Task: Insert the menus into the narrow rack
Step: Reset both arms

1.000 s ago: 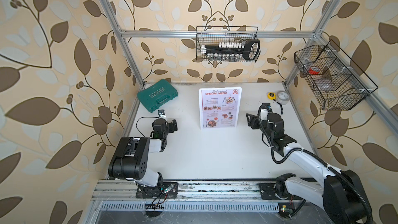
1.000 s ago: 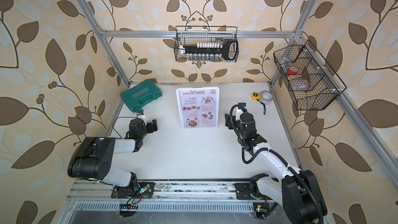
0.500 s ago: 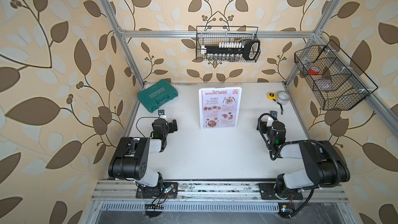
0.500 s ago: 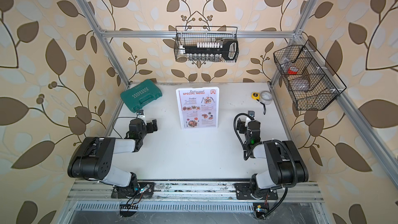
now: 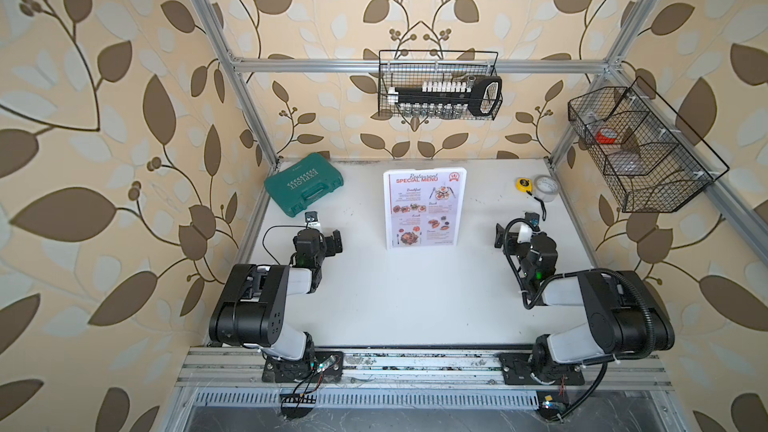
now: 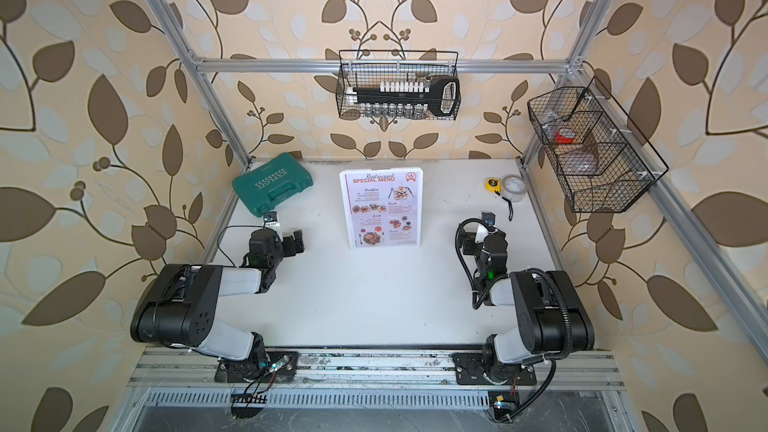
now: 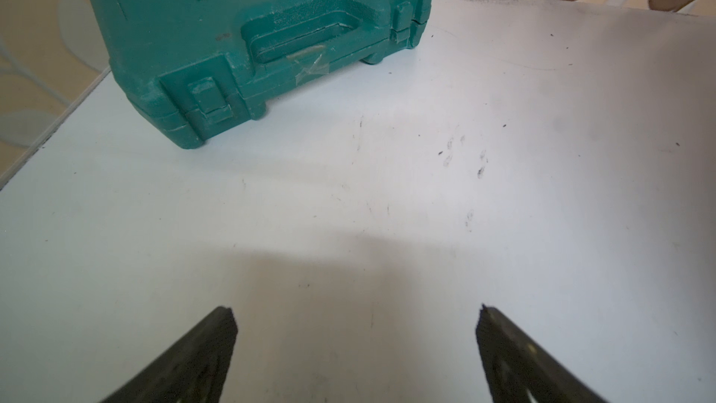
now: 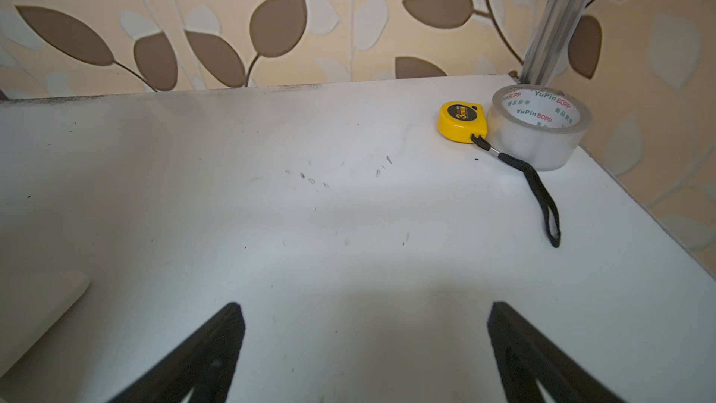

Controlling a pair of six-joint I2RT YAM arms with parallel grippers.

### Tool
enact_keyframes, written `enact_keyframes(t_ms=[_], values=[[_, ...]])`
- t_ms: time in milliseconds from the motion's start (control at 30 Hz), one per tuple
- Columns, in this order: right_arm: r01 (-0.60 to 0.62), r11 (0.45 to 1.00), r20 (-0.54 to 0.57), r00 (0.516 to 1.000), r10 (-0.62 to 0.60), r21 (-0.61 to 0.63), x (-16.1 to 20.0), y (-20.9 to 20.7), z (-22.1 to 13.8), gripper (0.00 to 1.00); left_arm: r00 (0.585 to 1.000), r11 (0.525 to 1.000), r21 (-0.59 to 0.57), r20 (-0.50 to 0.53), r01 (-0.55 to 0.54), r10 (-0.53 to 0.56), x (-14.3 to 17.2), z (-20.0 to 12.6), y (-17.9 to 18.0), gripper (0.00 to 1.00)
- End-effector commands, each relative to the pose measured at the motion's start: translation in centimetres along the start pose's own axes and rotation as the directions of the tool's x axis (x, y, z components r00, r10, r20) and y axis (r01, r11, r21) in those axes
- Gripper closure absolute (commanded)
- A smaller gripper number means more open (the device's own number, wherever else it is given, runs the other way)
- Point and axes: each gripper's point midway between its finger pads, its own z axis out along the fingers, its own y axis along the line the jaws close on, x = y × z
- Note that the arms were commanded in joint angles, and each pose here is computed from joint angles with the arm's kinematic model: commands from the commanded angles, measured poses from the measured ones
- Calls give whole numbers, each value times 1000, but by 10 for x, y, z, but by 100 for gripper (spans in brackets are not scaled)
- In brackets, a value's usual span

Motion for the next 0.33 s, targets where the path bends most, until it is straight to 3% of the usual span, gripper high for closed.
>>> enact_keyframes(t_ms=[0, 300], values=[[10, 1000, 21, 1000, -10, 25, -8, -3, 3, 1, 998, 1000, 1, 55, -19, 19, -19, 0, -3, 1], [9, 1000, 14, 1000, -9, 24, -7, -3, 4, 0, 998, 1000, 1, 60, -17, 17, -19, -1, -3, 1]])
